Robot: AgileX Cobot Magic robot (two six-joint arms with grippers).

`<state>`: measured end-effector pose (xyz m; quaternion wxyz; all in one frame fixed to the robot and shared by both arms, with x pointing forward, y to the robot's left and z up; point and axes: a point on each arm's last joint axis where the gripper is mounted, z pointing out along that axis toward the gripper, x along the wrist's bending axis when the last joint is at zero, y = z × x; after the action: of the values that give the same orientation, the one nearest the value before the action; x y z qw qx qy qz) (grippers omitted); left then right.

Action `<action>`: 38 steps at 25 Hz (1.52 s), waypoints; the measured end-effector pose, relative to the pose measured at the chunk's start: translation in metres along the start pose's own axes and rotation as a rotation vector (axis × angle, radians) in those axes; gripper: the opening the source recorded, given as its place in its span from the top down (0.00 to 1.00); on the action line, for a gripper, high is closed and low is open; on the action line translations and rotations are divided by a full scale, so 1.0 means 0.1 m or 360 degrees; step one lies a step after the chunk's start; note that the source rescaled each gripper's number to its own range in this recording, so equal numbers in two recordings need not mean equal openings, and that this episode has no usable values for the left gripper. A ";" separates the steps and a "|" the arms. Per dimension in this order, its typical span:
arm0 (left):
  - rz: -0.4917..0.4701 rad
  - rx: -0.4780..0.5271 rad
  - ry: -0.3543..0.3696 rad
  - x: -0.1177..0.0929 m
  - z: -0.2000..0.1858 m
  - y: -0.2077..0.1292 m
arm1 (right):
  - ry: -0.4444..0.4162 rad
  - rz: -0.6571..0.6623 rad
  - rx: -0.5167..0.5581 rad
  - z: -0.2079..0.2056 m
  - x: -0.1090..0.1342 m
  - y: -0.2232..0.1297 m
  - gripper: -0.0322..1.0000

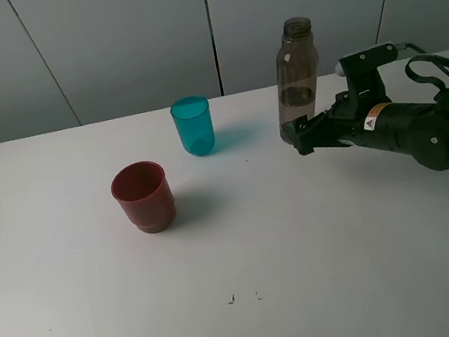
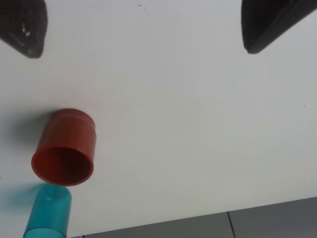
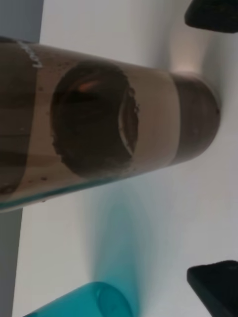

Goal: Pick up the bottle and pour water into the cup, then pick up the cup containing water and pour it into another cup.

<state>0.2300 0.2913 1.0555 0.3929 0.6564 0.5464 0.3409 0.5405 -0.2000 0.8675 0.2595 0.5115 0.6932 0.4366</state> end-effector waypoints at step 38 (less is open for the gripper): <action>0.0000 0.0000 0.0000 0.00 0.00 0.00 | -0.0037 -0.0010 -0.0238 0.64 -0.08 0.21 0.00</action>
<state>0.2300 0.2913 1.0555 0.3929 0.6564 0.5464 0.3409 0.6052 -0.1837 0.8541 0.3063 0.4935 0.6571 0.4806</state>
